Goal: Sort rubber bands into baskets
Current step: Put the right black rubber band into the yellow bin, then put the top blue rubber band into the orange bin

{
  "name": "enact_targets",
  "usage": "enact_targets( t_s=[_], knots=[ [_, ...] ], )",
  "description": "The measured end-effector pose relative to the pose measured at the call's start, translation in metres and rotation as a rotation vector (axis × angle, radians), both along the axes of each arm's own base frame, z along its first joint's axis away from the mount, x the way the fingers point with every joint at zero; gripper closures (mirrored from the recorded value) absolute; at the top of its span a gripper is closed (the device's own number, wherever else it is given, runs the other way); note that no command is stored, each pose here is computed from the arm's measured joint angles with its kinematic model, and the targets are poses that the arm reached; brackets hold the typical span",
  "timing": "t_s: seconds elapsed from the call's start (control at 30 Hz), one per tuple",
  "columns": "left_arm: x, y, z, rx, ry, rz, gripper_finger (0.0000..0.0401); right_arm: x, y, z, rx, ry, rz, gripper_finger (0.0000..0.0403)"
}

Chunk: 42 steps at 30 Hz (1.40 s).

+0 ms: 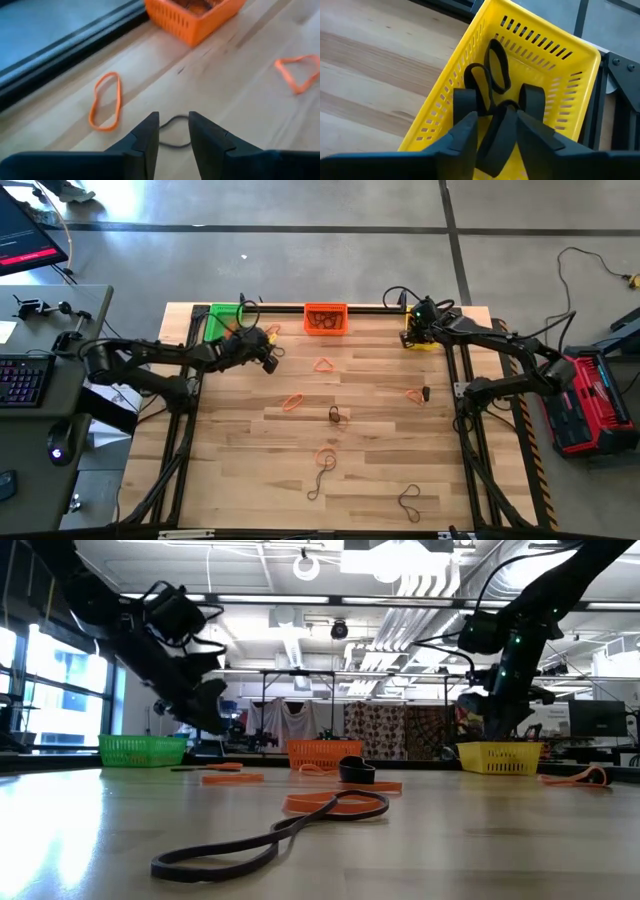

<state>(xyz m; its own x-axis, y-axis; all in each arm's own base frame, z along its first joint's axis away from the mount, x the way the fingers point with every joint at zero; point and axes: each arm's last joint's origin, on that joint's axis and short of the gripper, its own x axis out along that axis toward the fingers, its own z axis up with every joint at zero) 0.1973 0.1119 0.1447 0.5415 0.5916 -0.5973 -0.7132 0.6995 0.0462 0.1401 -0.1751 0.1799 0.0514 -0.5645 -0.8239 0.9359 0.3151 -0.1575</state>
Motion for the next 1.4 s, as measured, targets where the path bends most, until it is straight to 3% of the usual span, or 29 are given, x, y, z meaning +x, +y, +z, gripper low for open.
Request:
enact_targets(
  t_s=[0.27,0.43,0.57,0.87,1.03,1.27,1.4],
  knots=[
    [0.005,0.01,-0.02,-0.062,0.074,0.044,0.0277,0.007,0.004,0.002,-0.033,0.023,0.047,0.0244],
    [0.015,0.019,-0.028,-0.092,0.098,0.106,0.0274,0.012,0.008,0.002,-0.038,0.028,0.086,0.024],
    [0.022,0.03,-0.031,-0.114,0.196,0.151,0.0274,0.018,0.012,0.003,-0.055,0.021,0.127,0.024],
    [0.035,0.043,-0.038,-0.157,0.292,0.096,0.0275,0.027,0.017,0.005,-0.076,0.013,0.185,0.024],
    [0.033,0.041,-0.034,-0.143,0.32,0.043,0.0303,0.025,0.021,0.013,-0.103,-0.014,0.196,0.024],
    [0.031,0.037,-0.024,-0.118,0.347,-0.066,0.0392,0.02,0.033,0.037,-0.189,-0.103,0.222,0.024],
    [0.032,0.034,-0.012,-0.093,0.303,-0.084,0.0396,0.02,0.045,0.049,-0.227,-0.156,0.259,0.024]
  ],
)
